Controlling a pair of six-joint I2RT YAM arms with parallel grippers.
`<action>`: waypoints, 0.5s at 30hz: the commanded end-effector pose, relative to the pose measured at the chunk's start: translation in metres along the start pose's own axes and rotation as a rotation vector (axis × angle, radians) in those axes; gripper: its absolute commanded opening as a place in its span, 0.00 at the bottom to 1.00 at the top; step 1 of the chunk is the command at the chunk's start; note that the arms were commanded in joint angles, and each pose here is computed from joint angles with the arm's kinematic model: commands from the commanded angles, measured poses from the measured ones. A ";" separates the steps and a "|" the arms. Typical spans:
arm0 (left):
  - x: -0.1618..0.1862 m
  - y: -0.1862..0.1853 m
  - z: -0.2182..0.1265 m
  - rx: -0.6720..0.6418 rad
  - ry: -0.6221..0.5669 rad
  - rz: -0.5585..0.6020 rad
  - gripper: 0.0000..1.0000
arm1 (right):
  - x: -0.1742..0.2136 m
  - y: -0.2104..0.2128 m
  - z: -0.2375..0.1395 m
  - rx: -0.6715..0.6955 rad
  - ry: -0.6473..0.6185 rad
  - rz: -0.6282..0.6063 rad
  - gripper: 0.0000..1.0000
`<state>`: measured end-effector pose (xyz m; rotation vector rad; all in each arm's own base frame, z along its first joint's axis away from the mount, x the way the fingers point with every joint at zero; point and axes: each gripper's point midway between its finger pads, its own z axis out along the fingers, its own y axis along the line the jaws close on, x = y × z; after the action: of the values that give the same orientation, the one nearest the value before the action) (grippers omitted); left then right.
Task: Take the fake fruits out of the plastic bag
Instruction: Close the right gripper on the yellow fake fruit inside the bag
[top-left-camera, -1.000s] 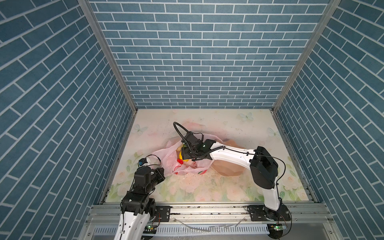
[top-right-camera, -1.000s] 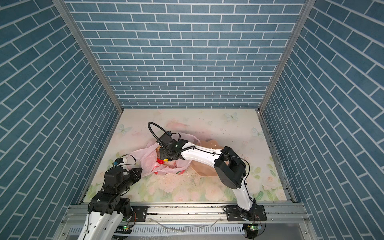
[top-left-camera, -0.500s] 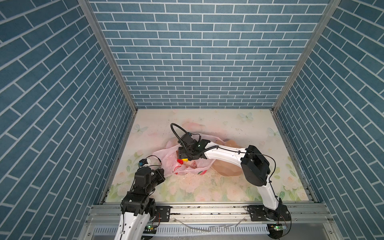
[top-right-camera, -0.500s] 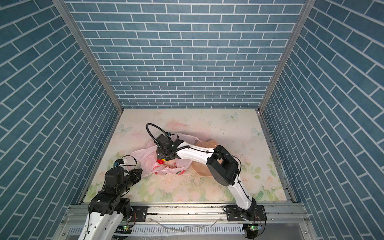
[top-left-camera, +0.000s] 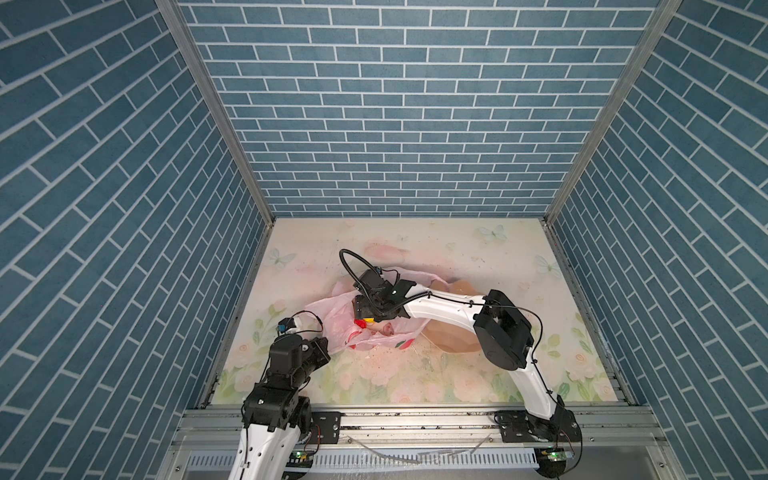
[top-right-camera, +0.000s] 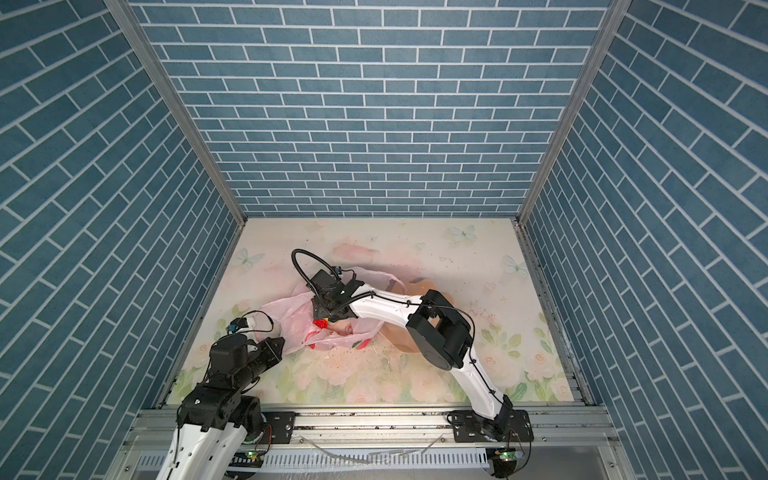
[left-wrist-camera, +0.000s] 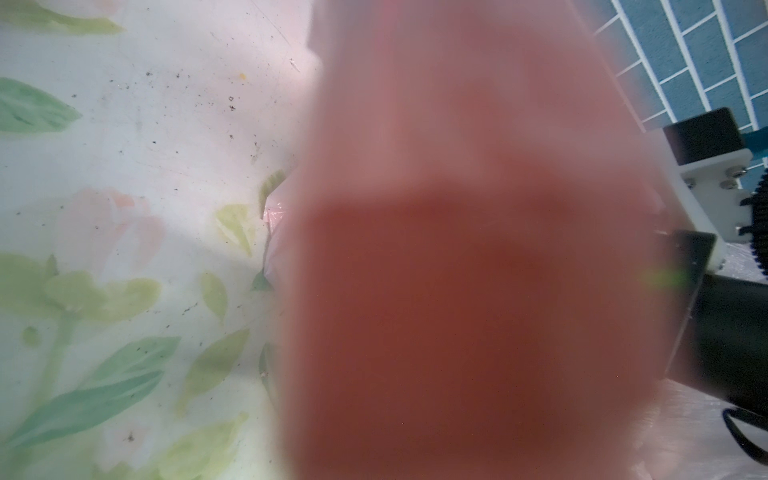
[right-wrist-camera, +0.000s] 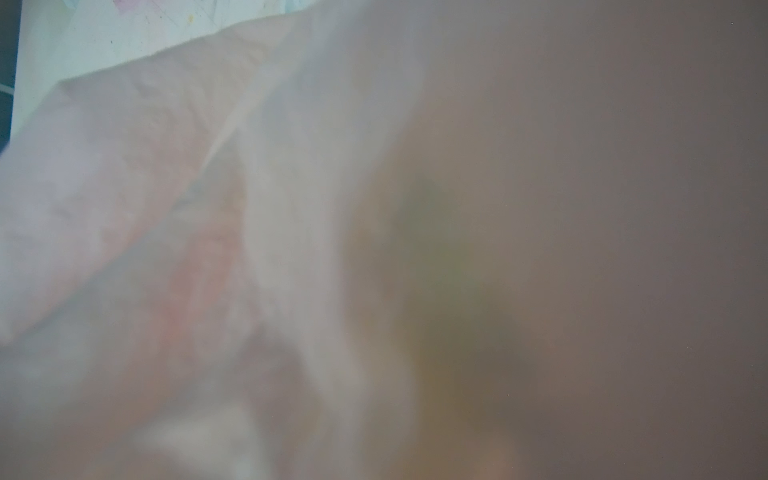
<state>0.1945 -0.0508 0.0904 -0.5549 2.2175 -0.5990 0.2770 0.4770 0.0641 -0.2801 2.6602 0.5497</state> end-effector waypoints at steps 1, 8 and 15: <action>0.005 0.006 0.002 -0.024 0.015 0.016 0.14 | -0.005 -0.003 0.007 0.018 0.000 0.053 0.79; 0.005 0.007 0.002 -0.028 0.015 0.016 0.14 | -0.007 -0.005 0.014 0.013 0.001 0.065 0.73; 0.004 0.008 0.002 -0.030 0.008 0.016 0.14 | -0.006 -0.004 0.015 0.003 0.005 0.065 0.57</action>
<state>0.1936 -0.0499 0.0890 -0.5590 2.2233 -0.5919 0.2824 0.4775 0.0572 -0.2328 2.6751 0.5670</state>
